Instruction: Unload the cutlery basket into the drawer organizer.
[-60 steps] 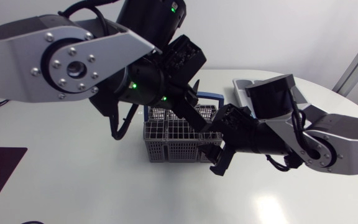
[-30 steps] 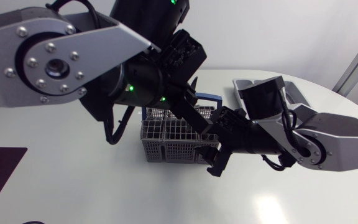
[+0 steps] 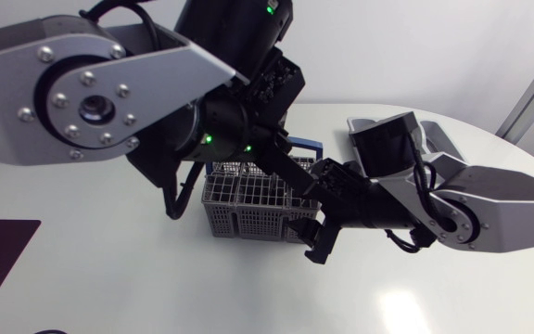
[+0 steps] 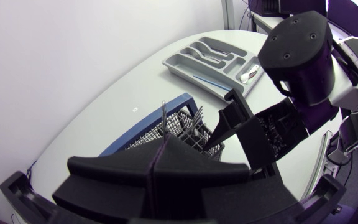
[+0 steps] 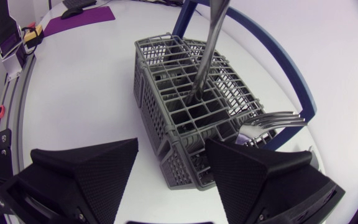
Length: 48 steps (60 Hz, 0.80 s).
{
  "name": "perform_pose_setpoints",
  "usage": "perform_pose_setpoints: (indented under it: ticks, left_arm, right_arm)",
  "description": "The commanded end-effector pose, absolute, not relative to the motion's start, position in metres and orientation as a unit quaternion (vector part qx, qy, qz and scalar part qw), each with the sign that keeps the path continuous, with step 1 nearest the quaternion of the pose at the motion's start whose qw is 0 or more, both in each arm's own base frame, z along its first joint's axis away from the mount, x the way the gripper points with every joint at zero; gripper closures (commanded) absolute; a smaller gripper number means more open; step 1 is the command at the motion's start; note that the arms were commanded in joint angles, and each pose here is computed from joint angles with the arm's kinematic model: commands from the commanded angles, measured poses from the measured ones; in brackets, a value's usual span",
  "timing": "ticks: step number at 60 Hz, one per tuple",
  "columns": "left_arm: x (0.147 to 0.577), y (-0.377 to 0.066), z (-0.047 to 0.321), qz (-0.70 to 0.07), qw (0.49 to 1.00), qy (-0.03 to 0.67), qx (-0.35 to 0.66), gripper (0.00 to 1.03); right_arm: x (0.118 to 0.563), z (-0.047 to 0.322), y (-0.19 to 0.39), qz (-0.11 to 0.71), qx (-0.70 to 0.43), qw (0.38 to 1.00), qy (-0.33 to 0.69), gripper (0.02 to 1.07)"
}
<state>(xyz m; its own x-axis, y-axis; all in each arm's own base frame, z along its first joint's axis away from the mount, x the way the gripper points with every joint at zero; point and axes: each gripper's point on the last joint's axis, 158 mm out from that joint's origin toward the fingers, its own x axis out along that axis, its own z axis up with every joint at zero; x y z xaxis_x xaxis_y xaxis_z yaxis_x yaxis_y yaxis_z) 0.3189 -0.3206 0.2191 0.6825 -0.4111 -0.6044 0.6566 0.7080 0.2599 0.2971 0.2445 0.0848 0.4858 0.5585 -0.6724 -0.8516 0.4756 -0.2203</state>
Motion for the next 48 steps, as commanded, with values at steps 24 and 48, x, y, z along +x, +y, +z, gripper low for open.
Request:
perform_pose_setpoints:
  ticks: [24, 48]
  left_arm:
    - [0.338, -0.301, 0.248, -0.264, 0.915, 0.232, 0.199, 1.00]
    - [0.332, -0.304, 0.274, -0.272, 0.917, 0.216, 0.195, 1.00]
  right_arm:
    - [0.307, 0.094, 0.264, 0.448, -0.282, 0.812, 0.246, 0.41]
    - [0.311, 0.104, 0.283, 0.476, -0.282, 0.803, 0.223, 1.01]
